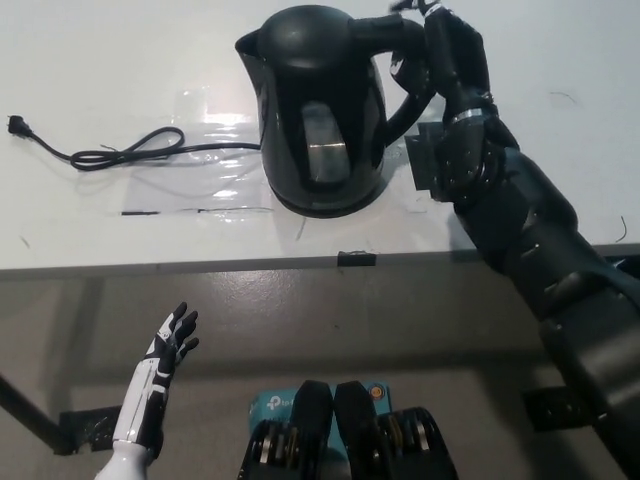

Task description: Use the right hand to grab the handle of the kettle from the base and place it on the right side

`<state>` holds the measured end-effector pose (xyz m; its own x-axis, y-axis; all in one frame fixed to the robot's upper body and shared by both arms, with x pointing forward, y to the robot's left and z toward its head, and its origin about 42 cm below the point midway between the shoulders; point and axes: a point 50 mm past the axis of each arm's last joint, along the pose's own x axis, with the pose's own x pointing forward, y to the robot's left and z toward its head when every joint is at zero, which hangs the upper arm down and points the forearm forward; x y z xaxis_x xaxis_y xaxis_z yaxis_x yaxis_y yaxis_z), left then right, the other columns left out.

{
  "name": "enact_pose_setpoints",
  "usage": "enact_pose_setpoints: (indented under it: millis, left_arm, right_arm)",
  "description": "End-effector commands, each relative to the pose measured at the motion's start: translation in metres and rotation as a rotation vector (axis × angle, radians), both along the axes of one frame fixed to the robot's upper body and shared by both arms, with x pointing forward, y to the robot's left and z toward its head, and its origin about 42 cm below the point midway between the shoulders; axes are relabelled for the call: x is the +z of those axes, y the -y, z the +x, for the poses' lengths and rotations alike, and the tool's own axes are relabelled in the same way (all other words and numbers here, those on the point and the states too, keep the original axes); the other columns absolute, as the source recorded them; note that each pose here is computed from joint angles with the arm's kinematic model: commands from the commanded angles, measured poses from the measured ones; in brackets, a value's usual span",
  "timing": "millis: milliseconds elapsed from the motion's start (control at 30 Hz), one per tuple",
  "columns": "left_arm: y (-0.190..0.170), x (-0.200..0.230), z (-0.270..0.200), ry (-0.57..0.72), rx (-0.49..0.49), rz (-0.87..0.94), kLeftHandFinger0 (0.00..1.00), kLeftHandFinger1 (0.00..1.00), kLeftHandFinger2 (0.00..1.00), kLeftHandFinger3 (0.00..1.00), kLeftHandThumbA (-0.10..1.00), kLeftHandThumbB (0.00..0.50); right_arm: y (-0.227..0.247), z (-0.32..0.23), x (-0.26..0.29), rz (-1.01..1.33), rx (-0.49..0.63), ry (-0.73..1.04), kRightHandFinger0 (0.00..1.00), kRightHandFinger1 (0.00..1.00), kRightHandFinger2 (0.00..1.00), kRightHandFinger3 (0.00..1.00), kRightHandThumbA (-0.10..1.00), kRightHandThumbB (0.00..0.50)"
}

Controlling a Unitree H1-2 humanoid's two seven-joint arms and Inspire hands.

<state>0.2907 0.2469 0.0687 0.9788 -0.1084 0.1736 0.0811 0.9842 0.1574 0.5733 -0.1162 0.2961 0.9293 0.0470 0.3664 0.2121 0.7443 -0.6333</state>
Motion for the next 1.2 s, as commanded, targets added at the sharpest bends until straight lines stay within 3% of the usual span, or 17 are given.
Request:
enact_pose_setpoints:
  millis: [0,33,100,133,167,267,333,467,667,867,967,1067,1167]
  left_arm:
    - [-0.001,0.013,0.004,0.064,-0.013,-0.006,0.98,1.0,1.0,1.0,1.0,0.485]
    - [0.0,0.013,0.004,0.062,-0.013,-0.007,0.98,1.0,1.0,1.0,1.0,0.485]
    - [0.0,0.013,0.006,0.069,-0.016,0.002,0.99,1.0,1.0,1.0,1.0,0.475]
    - [0.0,0.014,0.006,0.069,-0.016,0.009,0.99,1.0,1.0,1.0,1.0,0.48]
    - [-0.001,0.014,0.006,0.067,-0.015,0.01,0.99,1.0,1.0,1.0,1.0,0.488]
    - [-0.002,0.014,0.006,0.062,-0.013,0.006,0.99,1.0,1.0,1.0,1.0,0.483]
    - [-0.003,0.013,0.006,0.06,-0.013,0.008,0.99,1.0,1.0,1.0,1.0,0.473]
    - [-0.003,0.012,0.004,0.054,-0.012,0.001,0.98,1.0,1.0,1.0,1.0,0.476]
    - [-0.004,0.01,0.001,0.051,-0.008,-0.007,0.99,1.0,1.0,1.0,1.0,0.476]
    - [-0.003,0.009,0.002,0.057,-0.003,-0.008,0.98,1.0,1.0,1.0,1.0,0.47]
    - [-0.003,0.008,0.001,0.054,-0.004,-0.008,0.98,1.0,1.0,1.0,1.0,0.463]
    - [-0.003,0.007,0.0,0.044,-0.006,-0.008,0.99,1.0,1.0,1.0,1.0,0.468]
    - [-0.002,0.006,-0.001,0.043,-0.005,-0.005,0.98,1.0,1.0,1.0,1.0,0.463]
  right_arm:
    - [-0.001,0.003,0.071,0.353,0.005,0.278,0.0,0.29,0.72,0.74,-0.1,0.083]
    - [0.0,0.004,0.077,0.411,-0.004,0.275,0.0,0.25,0.68,0.7,-0.1,0.042]
    - [0.003,0.002,0.09,0.515,-0.005,0.336,0.0,0.09,0.52,0.58,-0.1,0.038]
    - [0.006,0.001,0.101,0.578,-0.017,0.369,0.0,0.07,0.5,0.56,-0.1,0.048]
    - [0.008,0.001,0.106,0.588,-0.029,0.39,0.0,0.07,0.49,0.57,-0.1,0.026]
    - [0.018,0.0,0.122,0.588,-0.06,0.464,0.0,0.1,0.55,0.69,-0.1,0.007]
    - [0.032,-0.003,0.132,0.57,-0.087,0.536,0.0,0.1,0.56,0.71,-0.1,0.02]
    - [0.053,-0.003,0.135,0.556,-0.125,0.571,0.0,0.06,0.52,0.66,-0.1,0.023]
    - [0.089,-0.004,0.123,0.497,-0.164,0.581,0.0,0.0,0.47,0.66,-0.1,0.039]
    - [0.117,-0.007,0.1,0.432,-0.204,0.564,0.0,0.0,0.49,0.66,-0.1,0.028]
    - [0.124,-0.008,0.086,0.408,-0.242,0.55,0.0,0.0,0.51,0.65,-0.1,0.059]
    - [0.13,-0.008,0.066,0.352,-0.289,0.529,0.0,0.08,0.61,0.62,-0.1,0.056]
    - [0.134,-0.008,0.053,0.342,-0.298,0.49,0.0,0.09,0.6,0.6,-0.1,0.072]
